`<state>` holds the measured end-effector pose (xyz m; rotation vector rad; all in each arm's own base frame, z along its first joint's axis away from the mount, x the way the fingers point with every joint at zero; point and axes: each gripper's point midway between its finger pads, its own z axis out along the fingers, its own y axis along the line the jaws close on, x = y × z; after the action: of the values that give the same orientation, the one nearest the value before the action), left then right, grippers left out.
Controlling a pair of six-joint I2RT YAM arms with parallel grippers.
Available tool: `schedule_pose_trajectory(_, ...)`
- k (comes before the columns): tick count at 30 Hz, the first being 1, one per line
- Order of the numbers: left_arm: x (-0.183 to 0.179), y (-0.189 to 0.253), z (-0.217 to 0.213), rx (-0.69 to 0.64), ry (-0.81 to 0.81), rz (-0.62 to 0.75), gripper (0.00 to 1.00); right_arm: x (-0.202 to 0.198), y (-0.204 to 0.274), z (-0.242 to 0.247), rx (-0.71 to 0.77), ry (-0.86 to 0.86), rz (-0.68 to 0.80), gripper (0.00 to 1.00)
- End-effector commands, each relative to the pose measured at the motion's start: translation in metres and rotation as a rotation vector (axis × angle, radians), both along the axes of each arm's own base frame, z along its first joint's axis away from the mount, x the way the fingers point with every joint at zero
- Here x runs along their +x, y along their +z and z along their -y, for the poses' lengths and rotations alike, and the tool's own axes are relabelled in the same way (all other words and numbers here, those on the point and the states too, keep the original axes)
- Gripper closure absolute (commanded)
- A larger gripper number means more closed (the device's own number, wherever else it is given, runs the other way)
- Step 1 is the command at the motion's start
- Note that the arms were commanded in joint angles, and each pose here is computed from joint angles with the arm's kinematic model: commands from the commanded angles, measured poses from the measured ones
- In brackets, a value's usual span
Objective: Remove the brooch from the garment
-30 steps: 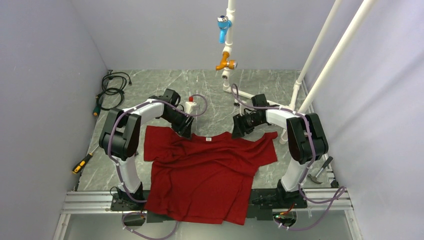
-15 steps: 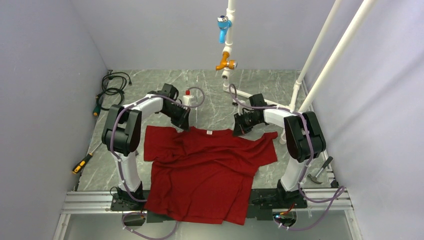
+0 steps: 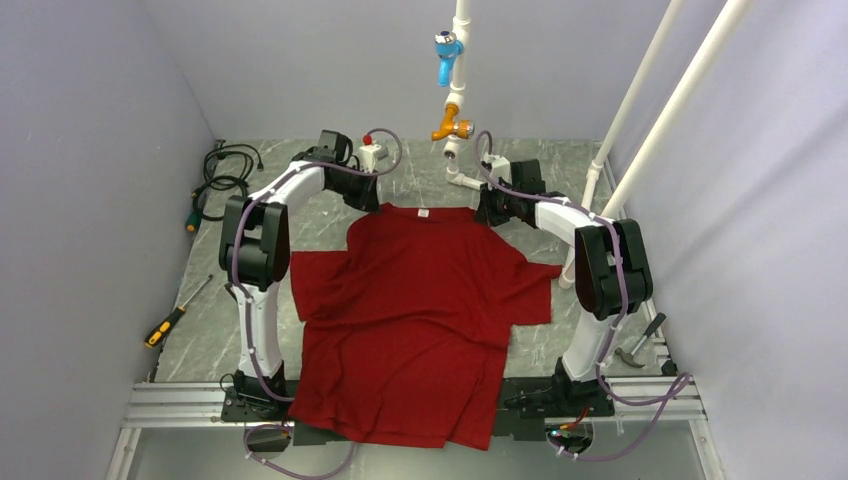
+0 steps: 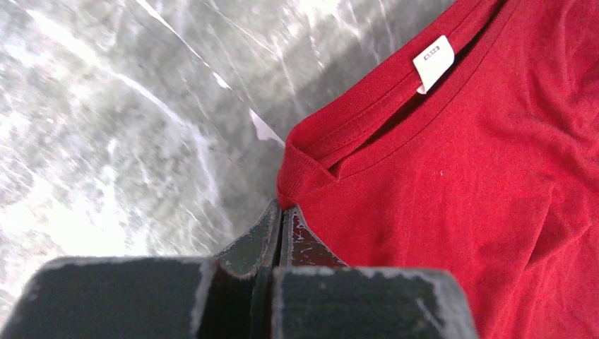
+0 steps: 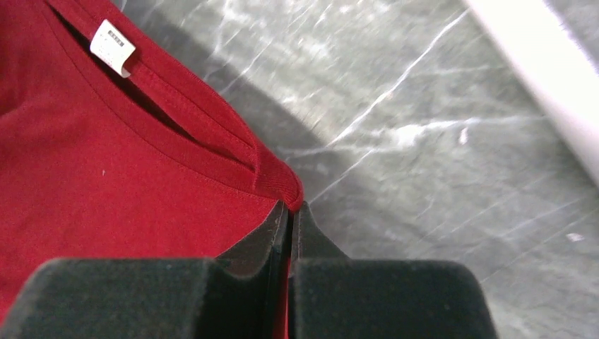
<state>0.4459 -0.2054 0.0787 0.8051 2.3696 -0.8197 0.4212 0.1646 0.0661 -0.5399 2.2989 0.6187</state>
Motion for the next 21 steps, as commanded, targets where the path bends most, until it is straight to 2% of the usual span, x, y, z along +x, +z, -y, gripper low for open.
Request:
schedule_pose_trajectory(1, 0.042, 0.010, -0.004, -0.028, 0.104, 0.055, 1.00, 0.051, 0.018, 0.018, -0.023, -0.147, 0.126, 1.00)
schedule_pose_trajectory(8, 0.084, 0.007, -0.004, -0.029, 0.155, 0.107, 1.00, 0.081, 0.015, 0.031, -0.075, -0.236, 0.163, 1.00)
schedule_pose_trajectory(14, 0.116, 0.005, -0.018, 0.020, 0.212, 0.181, 1.00, 0.107, 0.015, 0.046, -0.131, -0.322, 0.213, 1.00)
schedule_pose_trajectory(17, 0.125, 0.010, -0.024, 0.025, 0.239, 0.205, 1.00, 0.111, 0.017, 0.045, -0.127, -0.323, 0.224, 0.93)
schedule_pose_trajectory(19, 0.127, 0.018, -0.025, 0.026, 0.234, 0.225, 0.91, 0.112, 0.022, 0.043, -0.116, -0.314, 0.232, 0.86)
schedule_pose_trajectory(21, 0.125, 0.026, -0.032, 0.054, 0.231, 0.243, 0.57, 0.111, 0.031, 0.040, -0.101, -0.296, 0.237, 0.66)
